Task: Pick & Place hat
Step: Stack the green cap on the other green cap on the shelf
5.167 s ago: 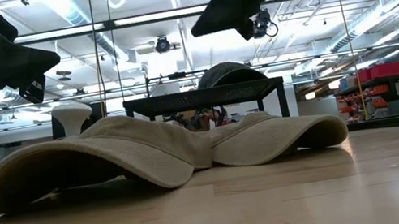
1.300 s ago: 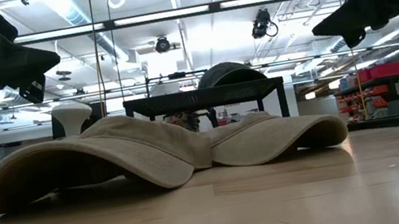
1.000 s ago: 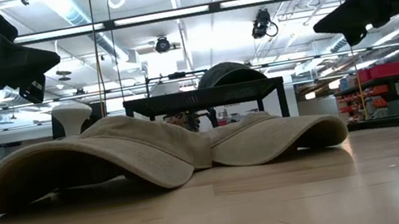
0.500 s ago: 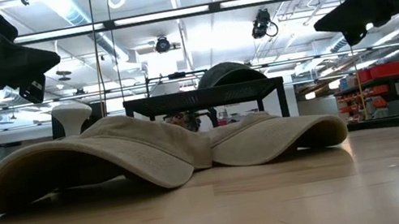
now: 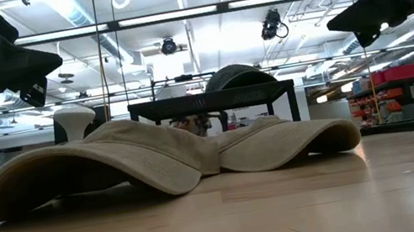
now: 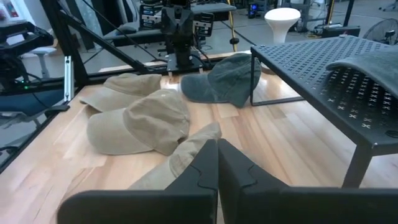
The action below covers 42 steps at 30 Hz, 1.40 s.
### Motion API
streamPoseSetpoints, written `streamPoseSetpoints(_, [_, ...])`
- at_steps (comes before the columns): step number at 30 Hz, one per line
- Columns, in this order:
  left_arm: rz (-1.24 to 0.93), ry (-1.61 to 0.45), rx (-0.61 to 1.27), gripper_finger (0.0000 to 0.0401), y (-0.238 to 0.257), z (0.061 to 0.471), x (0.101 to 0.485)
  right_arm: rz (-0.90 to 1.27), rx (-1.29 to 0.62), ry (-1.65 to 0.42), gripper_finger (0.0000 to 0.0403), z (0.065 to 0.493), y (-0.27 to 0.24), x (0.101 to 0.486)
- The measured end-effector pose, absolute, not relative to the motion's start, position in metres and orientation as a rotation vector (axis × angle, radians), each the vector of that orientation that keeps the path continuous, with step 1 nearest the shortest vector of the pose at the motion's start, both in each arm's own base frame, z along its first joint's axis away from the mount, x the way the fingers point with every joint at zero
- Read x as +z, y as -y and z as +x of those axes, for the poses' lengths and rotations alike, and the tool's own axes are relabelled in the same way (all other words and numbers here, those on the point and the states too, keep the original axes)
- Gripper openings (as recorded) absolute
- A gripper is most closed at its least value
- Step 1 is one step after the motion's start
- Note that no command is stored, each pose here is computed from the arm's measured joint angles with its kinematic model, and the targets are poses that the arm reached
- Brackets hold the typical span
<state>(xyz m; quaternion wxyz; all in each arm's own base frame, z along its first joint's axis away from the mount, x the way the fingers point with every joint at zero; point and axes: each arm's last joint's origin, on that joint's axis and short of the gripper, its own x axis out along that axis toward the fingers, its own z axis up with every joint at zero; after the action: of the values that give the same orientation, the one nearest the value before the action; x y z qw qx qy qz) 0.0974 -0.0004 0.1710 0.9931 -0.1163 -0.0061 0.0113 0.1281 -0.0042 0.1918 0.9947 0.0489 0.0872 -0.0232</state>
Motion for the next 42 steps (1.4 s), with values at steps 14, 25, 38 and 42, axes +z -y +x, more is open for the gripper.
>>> streamPoseSetpoints(14, [-0.233, 0.012, 0.023, 0.0039, 0.0, 0.097, 0.171, 0.08, -0.044, -0.175, 0.0, 0.128, 0.004, 0.192])
streamPoseSetpoints(25, [-0.222, 0.019, 0.056, 0.0039, -0.001, 0.097, 0.171, 0.254, -0.061, -0.171, 0.0, 0.128, 0.004, 0.192])
streamPoseSetpoints(38, [-0.761, 0.141, 0.086, 0.0039, -0.003, 0.097, 0.179, 0.359, -0.072, -0.168, 0.0, 0.128, 0.004, 0.192])
streamPoseSetpoints(42, [-0.808, 0.197, 0.061, 0.0039, -0.003, 0.096, 0.185, 0.357, -0.072, -0.168, 0.0, 0.128, 0.004, 0.192])
